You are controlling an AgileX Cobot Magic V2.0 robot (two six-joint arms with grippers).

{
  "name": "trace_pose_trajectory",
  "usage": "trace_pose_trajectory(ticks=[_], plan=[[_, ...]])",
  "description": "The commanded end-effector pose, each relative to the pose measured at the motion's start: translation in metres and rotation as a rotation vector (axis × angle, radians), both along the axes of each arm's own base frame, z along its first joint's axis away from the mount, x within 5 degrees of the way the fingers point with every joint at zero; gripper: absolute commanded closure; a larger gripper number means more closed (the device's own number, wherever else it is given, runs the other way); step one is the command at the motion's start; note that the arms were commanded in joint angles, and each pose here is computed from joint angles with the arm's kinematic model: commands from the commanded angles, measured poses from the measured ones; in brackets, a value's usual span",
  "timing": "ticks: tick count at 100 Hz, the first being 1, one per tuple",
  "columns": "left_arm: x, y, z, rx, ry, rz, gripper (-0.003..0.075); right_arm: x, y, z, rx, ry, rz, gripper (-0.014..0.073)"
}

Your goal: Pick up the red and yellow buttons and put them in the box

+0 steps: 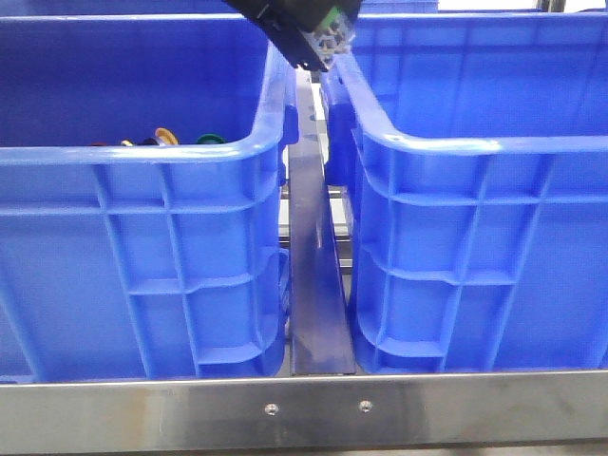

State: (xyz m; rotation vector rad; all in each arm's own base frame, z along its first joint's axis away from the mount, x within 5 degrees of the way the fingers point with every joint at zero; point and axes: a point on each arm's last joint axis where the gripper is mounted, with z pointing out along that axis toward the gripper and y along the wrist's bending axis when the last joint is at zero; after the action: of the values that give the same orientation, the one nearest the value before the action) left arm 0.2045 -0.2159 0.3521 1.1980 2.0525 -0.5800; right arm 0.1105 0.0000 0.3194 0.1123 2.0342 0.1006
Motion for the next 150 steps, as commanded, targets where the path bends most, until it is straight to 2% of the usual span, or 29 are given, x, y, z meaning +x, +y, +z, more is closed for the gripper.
trace_pose_trajectory(ticks=[1, 19, 42, 54, 68, 105, 136, 143, 150], plan=[[-0.005, 0.000, 0.023, -0.102, -0.065, 0.014, 0.0661, 0.012, 0.002, 0.024, 0.064, -0.074, 0.000, -0.0071], [-0.005, 0.000, 0.023, -0.102, -0.065, 0.014, 0.0661, 0.030, 0.017, 0.043, 0.316, 0.031, 0.077, -0.0016], [-0.005, 0.000, 0.023, -0.102, -0.065, 0.014, 0.0661, 0.053, 0.041, 0.054, 0.524, 0.198, 0.311, -0.0016], [-0.005, 0.000, 0.023, -0.102, -0.065, 0.014, 0.0661, 0.068, 0.052, 0.058, 0.660, 0.241, 0.426, -0.0016], [-0.005, 0.000, 0.023, -0.102, -0.065, 0.014, 0.0661, 0.086, 0.059, 0.061, 0.754, 0.276, 0.524, -0.0016], [-0.005, 0.000, 0.023, -0.102, -0.065, 0.014, 0.0661, 0.123, 0.096, 0.057, 0.747, 0.327, 0.619, -0.0016], [-0.005, 0.000, 0.023, -0.102, -0.065, 0.014, 0.0661, 0.134, 0.122, 0.052, 0.731, 0.379, 0.699, -0.0016], [-0.005, 0.000, 0.023, -0.102, -0.065, 0.014, 0.0661, 0.135, 0.122, 0.052, 0.731, 0.375, 0.694, 0.0012], [-0.005, 0.000, 0.023, -0.102, -0.065, 0.014, 0.0661, 0.135, 0.122, 0.052, 0.729, 0.369, 0.690, 0.0095]])
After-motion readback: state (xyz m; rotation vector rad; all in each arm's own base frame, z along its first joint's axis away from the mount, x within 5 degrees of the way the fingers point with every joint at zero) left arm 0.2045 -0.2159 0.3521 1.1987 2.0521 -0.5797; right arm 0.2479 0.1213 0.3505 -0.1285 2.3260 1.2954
